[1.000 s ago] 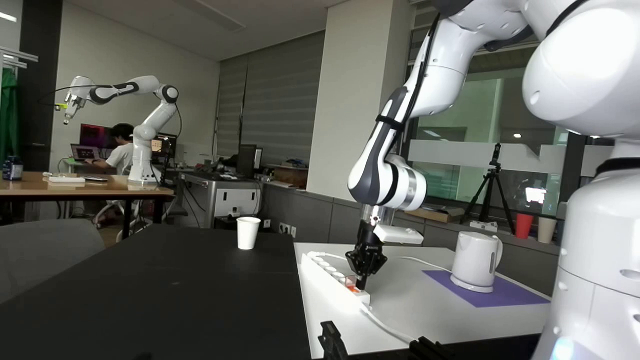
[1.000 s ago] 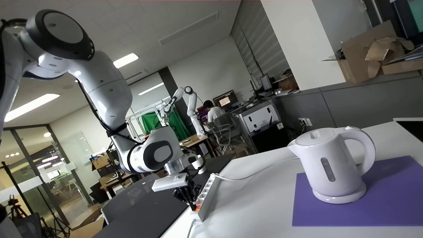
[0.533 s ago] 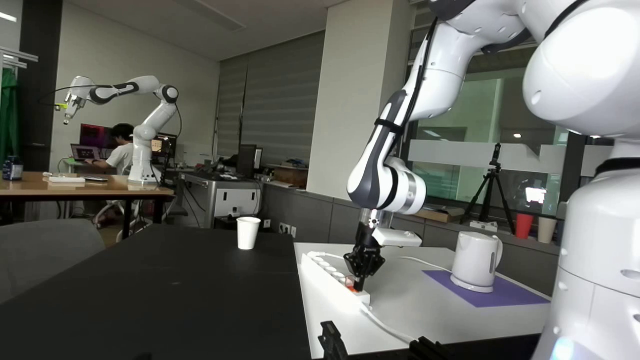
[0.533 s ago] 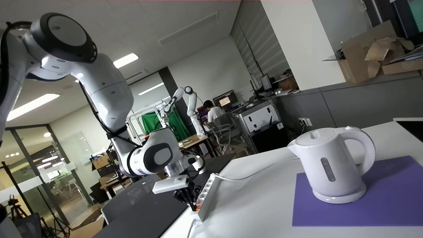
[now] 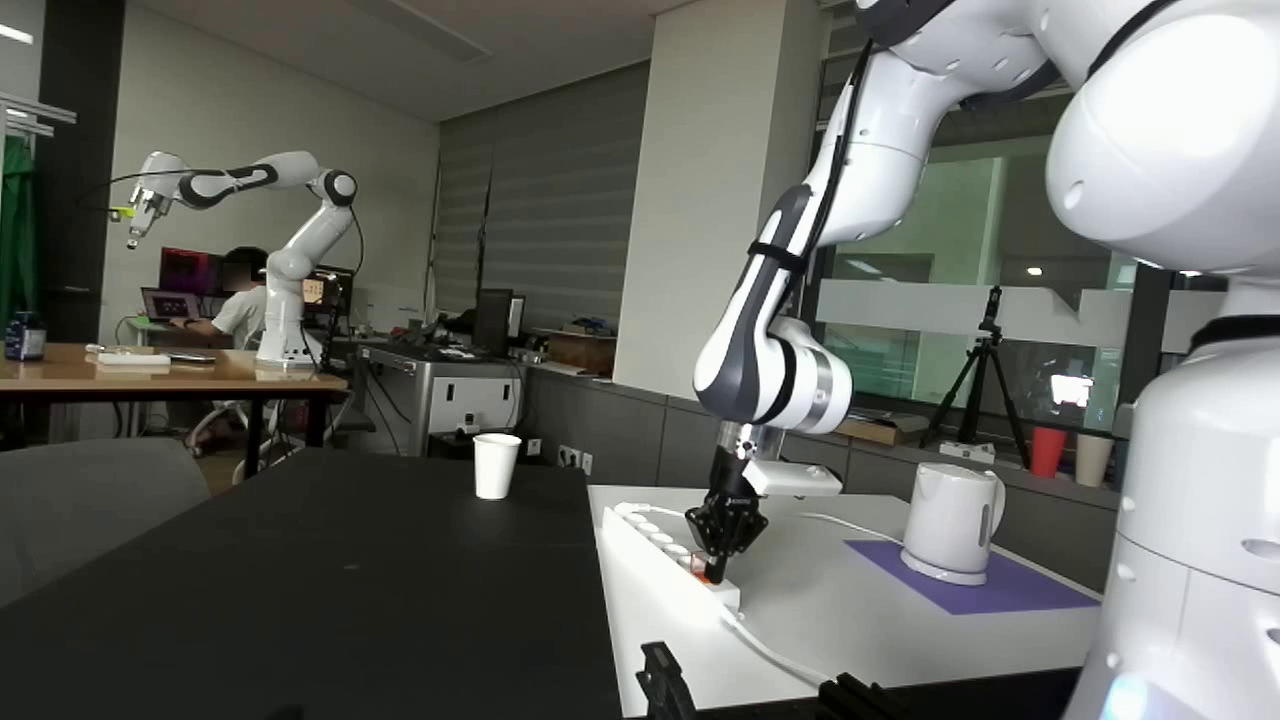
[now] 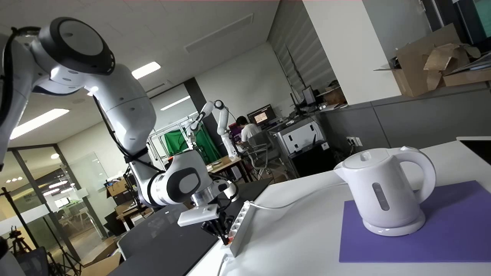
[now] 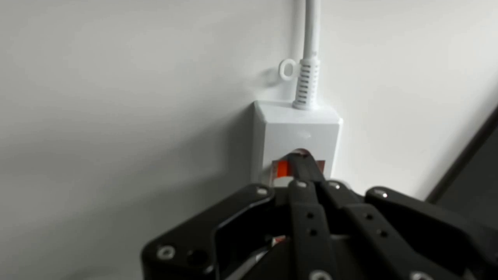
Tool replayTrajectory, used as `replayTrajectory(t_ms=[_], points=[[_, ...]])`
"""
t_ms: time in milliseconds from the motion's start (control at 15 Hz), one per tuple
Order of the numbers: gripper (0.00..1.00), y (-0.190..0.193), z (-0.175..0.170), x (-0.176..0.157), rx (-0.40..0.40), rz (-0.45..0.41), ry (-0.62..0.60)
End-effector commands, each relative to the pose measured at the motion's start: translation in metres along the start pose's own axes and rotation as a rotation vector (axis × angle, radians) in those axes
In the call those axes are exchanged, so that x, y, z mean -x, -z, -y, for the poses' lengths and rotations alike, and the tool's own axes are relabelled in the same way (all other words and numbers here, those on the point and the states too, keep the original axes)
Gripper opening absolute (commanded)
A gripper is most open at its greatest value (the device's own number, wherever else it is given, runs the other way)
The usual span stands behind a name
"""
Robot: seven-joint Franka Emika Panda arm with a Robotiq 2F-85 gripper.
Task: Turn off the extension cord
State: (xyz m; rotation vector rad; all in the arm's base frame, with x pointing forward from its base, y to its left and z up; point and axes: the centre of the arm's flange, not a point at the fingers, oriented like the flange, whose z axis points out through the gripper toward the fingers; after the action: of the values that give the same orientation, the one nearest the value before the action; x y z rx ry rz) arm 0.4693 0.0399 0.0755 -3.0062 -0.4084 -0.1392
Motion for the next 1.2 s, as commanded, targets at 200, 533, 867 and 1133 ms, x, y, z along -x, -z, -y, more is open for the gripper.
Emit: replayTrajectory(t_ms=[200, 533, 867, 1133], points=[[0.00, -0.012, 0.006, -0.002, 0.043, 0.004, 0.026], [0.00, -0.016, 0.023, -0.002, 0.100, 0.023, 0.099], [0.00, -0.022, 0.049, -0.002, 0.174, 0.033, 0.204], [0.00, -0.026, 0.068, 0.001, 0.228, 0.046, 0.342]])
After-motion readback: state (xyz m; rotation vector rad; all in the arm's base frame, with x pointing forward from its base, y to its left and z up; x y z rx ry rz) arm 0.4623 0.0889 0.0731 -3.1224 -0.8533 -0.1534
